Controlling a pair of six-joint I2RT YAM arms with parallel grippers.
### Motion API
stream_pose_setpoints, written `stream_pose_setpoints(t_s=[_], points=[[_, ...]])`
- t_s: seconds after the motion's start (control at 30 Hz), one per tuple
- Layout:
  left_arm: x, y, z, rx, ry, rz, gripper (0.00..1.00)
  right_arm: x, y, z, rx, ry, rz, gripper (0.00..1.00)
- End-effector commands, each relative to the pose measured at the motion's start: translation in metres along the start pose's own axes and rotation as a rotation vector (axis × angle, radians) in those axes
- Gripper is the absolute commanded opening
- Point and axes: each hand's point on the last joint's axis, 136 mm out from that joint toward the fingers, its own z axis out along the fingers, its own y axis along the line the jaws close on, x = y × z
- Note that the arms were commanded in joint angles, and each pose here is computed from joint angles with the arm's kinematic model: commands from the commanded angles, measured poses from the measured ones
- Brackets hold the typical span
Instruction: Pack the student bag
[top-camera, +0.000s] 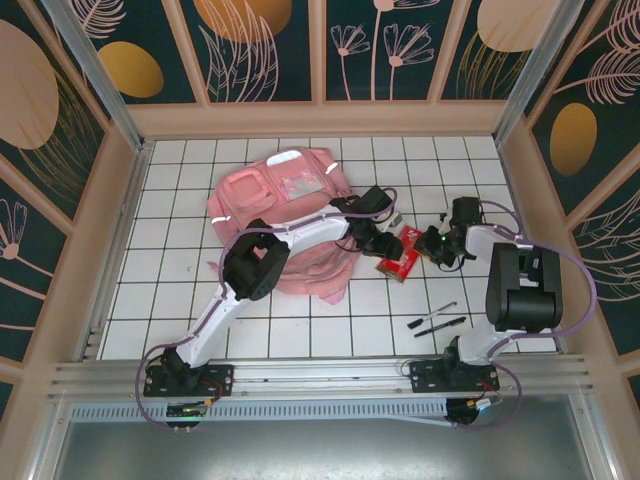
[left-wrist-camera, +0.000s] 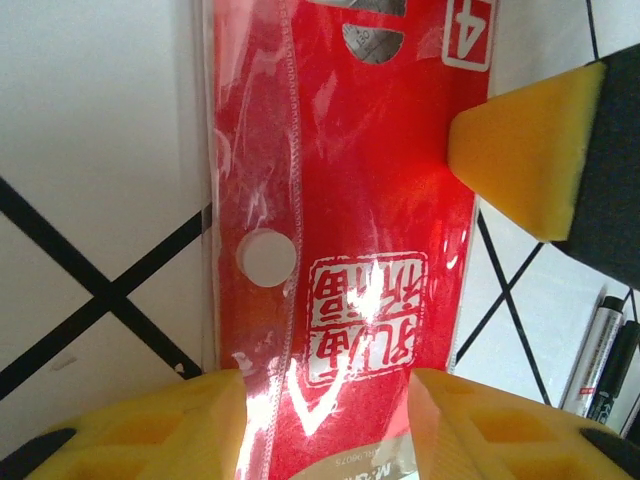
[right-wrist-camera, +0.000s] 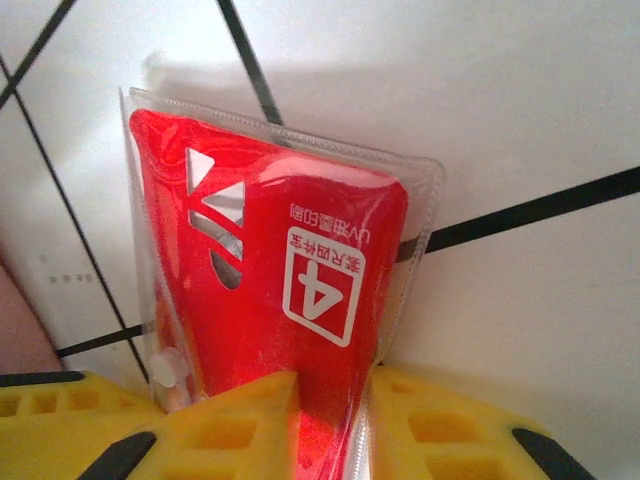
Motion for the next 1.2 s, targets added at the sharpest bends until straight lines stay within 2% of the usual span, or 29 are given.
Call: stream_pose_setpoints(t_s=[0.0, 0.17, 0.27, 0.37, 0.43, 0.53, 0.63, 0.7, 0.77, 0.8, 0.9, 0.93, 1.0, 1.17], points=[[0.017, 0.021, 0.021, -0.046, 0.044, -0.037, 0.43, 0.028, 0.030, 0.002, -0.150, 0.107, -0.024, 0.28], [0.024, 0.030, 0.028, -0.057, 0.055, -0.033, 0.38, 0.041, 0.036, 0.012, -0.243, 0.170, 0.001, 0.34], [0.024, 0.031, 0.027, -0.055, 0.055, -0.024, 0.37, 0.047, 0.037, 0.014, -0.262, 0.176, -0.003, 0.28], [0.018, 0.025, 0.017, -0.046, 0.038, -0.007, 0.36, 0.045, 0.037, 0.011, -0.252, 0.153, -0.012, 0.14], [0.008, 0.011, -0.002, -0.031, 0.017, 0.000, 0.35, 0.037, 0.038, 0.001, -0.221, 0.107, -0.025, 0.10], [-0.018, -0.034, -0.058, 0.000, -0.066, 0.100, 0.38, 0.021, 0.042, -0.022, -0.174, 0.016, -0.038, 0.00], [-0.036, -0.054, -0.123, -0.098, -0.184, 0.232, 0.43, 0.002, 0.049, -0.051, -0.161, -0.085, -0.031, 0.00], [-0.032, -0.040, -0.154, -0.230, -0.201, 0.317, 0.48, -0.011, 0.053, -0.069, -0.151, -0.151, -0.023, 0.00], [-0.017, -0.012, -0.168, -0.362, -0.151, 0.365, 0.55, -0.021, 0.056, -0.086, -0.140, -0.217, -0.016, 0.00], [-0.009, 0.011, -0.175, -0.467, -0.123, 0.363, 0.58, -0.026, 0.059, -0.095, -0.139, -0.247, -0.016, 0.00], [0.022, 0.059, -0.184, -0.671, -0.019, 0.358, 0.60, -0.032, 0.067, -0.112, -0.145, -0.286, -0.031, 0.00], [0.030, 0.073, -0.186, -0.729, -0.006, 0.349, 0.64, -0.033, 0.070, -0.115, -0.147, -0.286, -0.037, 0.00], [0.043, 0.094, -0.190, -0.813, 0.004, 0.325, 0.74, -0.032, 0.074, -0.120, -0.152, -0.279, -0.051, 0.00], [0.049, 0.120, -0.198, -0.928, -0.021, 0.275, 0.85, -0.030, 0.077, -0.120, -0.161, -0.263, -0.059, 0.00]])
